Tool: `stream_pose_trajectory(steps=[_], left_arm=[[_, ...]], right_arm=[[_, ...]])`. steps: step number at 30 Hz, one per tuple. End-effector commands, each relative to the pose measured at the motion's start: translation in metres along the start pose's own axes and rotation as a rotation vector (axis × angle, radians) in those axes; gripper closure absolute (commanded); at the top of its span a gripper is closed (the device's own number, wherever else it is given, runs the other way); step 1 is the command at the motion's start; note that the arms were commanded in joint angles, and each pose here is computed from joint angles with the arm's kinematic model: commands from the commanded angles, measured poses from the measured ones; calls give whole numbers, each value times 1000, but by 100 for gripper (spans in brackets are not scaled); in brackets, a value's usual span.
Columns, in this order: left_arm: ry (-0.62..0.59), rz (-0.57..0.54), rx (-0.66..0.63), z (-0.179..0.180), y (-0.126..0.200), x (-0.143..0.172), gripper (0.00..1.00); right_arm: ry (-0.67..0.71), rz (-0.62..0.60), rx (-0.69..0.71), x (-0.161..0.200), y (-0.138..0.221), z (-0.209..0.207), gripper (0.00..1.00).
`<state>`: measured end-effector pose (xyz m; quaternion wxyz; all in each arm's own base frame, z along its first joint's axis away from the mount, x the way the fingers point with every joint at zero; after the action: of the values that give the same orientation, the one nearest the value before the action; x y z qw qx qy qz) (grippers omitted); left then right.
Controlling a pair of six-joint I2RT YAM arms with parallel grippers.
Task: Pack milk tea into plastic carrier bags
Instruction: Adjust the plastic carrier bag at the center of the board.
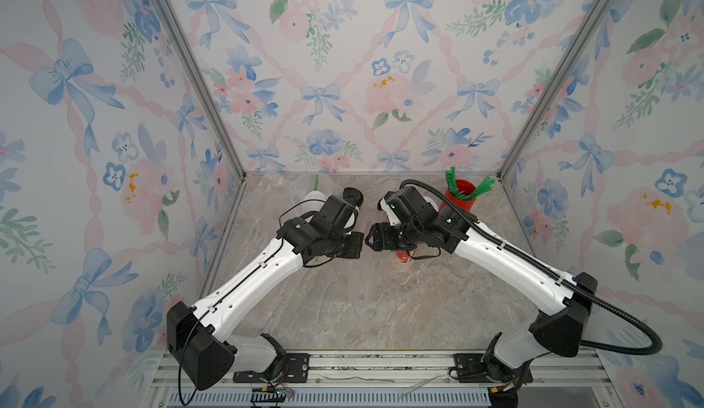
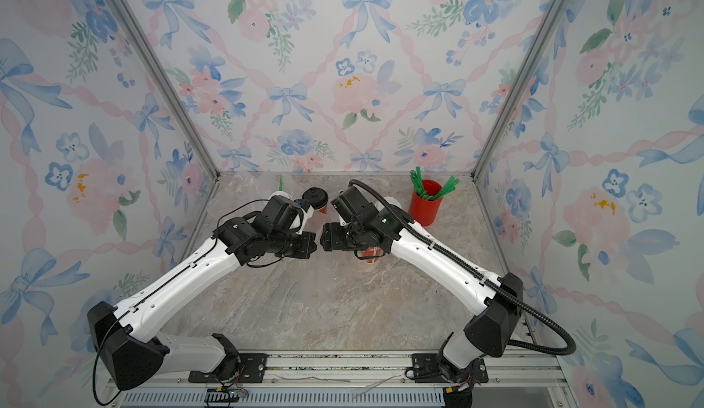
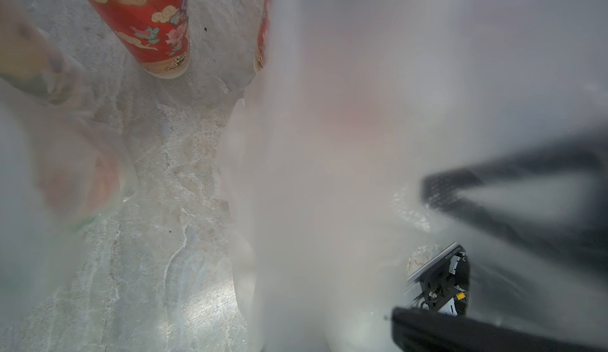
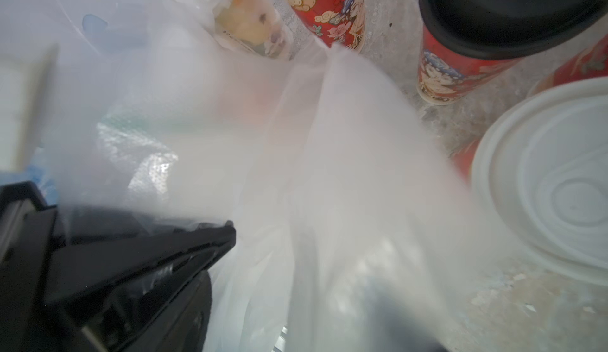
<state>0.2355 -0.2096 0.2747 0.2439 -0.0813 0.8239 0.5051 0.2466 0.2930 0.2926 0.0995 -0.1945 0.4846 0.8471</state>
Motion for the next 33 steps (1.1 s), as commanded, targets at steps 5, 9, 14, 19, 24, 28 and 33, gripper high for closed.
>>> stream_pose_trajectory(steps=[5,9,14,19,24,28,33], left_arm=[[23,-27,41,-5,3,1,100],[26,-33,54,-6,4,2,100],[27,-57,49,-4,11,2,100],[26,-83,7,3,14,6,100],[31,-63,-78,20,11,14,100],[28,-39,-157,31,10,19,100],[28,-14,-231,43,9,23,100]], right_arm=[[-103,21,-17,-11,-51,-3,29],[-107,57,15,-9,-73,-10,34],[-70,89,84,-9,-87,-18,48],[12,101,192,-6,-77,-30,73],[110,105,316,-6,-52,-43,91],[166,120,445,-3,-32,-60,95],[177,121,490,0,-17,-67,96]])
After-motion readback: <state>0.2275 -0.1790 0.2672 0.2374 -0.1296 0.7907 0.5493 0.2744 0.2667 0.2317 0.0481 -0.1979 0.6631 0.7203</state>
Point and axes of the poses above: each gripper's point midway between its finger pads, its own y axis back along the fingers, its own z axis along the line the jaws close on, x = y × z, the point moved 6 cm from there along y, back along the fingers, and after that the axes turned 1 degree about -y, right-handed, at the moved point
